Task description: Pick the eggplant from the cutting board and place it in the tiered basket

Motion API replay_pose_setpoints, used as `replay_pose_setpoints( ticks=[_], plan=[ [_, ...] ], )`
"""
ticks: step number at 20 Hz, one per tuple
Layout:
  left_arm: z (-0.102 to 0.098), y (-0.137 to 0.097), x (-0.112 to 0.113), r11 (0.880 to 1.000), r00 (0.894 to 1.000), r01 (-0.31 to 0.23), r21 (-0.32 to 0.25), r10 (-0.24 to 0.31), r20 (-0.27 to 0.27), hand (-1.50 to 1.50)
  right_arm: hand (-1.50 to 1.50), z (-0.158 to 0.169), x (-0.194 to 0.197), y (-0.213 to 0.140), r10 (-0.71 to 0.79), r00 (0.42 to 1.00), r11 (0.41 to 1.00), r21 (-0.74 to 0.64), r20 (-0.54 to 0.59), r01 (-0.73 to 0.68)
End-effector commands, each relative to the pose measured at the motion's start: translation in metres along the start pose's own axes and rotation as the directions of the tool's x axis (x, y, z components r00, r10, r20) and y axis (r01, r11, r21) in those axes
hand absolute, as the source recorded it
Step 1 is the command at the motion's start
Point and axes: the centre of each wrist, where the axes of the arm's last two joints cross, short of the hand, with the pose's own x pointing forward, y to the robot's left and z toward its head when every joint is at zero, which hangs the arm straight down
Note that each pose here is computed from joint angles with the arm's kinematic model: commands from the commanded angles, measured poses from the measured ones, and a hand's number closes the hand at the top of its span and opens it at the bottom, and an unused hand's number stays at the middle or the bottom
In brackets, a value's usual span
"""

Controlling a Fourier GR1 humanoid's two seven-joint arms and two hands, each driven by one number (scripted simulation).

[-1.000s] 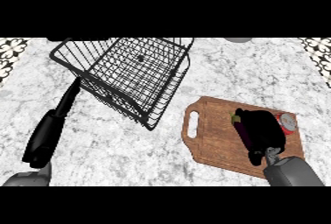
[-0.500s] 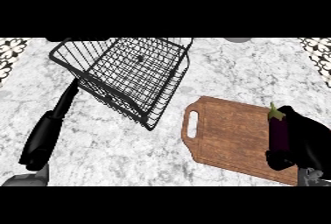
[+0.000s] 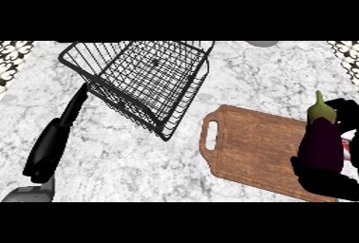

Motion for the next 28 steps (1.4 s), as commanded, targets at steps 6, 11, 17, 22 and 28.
replay_pose_setpoints(
  ticks=[6,11,17,22,28],
  plan=[
    [-0.002,-0.007,0.01,1.0,1.0,0.003,-0.012,-0.003,0.009,0.0,1.5,0.014,0.079,-0.055,-0.087,0.982,0.992,-0.073,0.17,0.101],
    [-0.009,-0.005,-0.011,1.0,1.0,-0.012,-0.006,0.012,0.018,0.0,1.5,-0.005,0.15,-0.042,-0.125,0.974,0.99,-0.039,0.189,0.134],
    [-0.003,-0.019,0.002,1.0,1.0,0.001,-0.026,0.0,0.016,0.0,1.5,-0.054,0.2,-0.057,-0.182,0.973,0.983,-0.014,0.144,0.186],
    [-0.021,-0.006,0.011,1.0,0.999,0.0,-0.018,0.001,0.04,0.0,1.5,-0.066,0.244,-0.047,-0.211,0.972,0.977,0.047,0.104,0.207],
    [-0.014,-0.015,0.007,0.998,0.999,-0.021,-0.052,0.023,0.024,0.0,1.5,-0.106,0.269,-0.017,-0.212,0.973,0.973,0.113,0.089,0.202]
  ],
)
